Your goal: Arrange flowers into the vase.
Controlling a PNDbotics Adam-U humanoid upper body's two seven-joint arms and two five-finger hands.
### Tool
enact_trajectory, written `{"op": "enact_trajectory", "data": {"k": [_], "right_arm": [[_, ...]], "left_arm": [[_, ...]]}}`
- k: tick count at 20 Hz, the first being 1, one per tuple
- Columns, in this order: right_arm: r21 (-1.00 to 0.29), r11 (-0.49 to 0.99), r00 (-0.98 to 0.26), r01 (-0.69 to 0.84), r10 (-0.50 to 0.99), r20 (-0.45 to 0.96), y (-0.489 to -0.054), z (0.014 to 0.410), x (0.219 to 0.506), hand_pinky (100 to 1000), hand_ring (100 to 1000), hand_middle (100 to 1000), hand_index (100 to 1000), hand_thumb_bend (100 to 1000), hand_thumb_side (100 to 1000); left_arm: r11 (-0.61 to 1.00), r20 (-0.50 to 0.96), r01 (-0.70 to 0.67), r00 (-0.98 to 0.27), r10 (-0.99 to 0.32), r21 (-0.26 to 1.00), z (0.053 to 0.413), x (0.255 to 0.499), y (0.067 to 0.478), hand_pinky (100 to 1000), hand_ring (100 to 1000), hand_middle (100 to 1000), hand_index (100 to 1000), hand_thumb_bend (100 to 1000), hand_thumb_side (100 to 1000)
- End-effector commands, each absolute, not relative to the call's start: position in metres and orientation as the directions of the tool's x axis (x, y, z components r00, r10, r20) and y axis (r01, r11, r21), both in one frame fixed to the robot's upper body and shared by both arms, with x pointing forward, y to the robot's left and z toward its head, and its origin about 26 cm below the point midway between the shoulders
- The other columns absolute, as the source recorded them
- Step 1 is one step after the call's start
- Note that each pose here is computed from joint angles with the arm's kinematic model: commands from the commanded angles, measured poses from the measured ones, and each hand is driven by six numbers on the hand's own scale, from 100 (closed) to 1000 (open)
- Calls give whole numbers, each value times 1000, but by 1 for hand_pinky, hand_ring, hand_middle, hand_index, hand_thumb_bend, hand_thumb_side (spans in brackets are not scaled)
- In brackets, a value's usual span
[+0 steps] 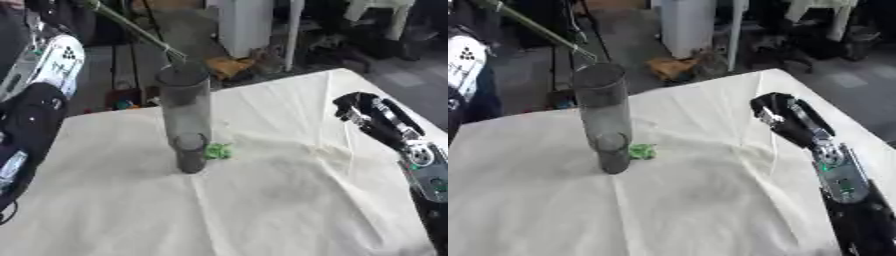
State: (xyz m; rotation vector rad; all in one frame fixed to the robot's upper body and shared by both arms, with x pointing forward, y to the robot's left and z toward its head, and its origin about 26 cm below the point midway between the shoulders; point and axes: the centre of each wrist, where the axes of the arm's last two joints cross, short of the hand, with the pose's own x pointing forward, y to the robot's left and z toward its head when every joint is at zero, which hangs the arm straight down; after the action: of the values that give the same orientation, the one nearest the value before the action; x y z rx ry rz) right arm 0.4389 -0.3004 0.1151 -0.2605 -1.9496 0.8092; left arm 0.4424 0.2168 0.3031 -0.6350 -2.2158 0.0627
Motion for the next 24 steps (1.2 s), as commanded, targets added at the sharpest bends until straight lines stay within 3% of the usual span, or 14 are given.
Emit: {"op": "enact_trajectory", "data": {"k": [1, 24], "right_arm": [[-653, 748, -528, -124, 507, 681, -305, 129, 440, 634, 643, 532, 728, 349, 777], [-653, 747, -528, -125, 507, 681, -306, 129, 440, 634, 643, 532, 728, 348, 777]], "left_arm": [[873, 686, 433, -565, 459, -227, 318, 438, 222, 100, 100, 100, 100, 759, 823], [867, 724, 455, -526, 447, -205, 310, 441, 217, 100, 100, 100, 100, 744, 835]]}}
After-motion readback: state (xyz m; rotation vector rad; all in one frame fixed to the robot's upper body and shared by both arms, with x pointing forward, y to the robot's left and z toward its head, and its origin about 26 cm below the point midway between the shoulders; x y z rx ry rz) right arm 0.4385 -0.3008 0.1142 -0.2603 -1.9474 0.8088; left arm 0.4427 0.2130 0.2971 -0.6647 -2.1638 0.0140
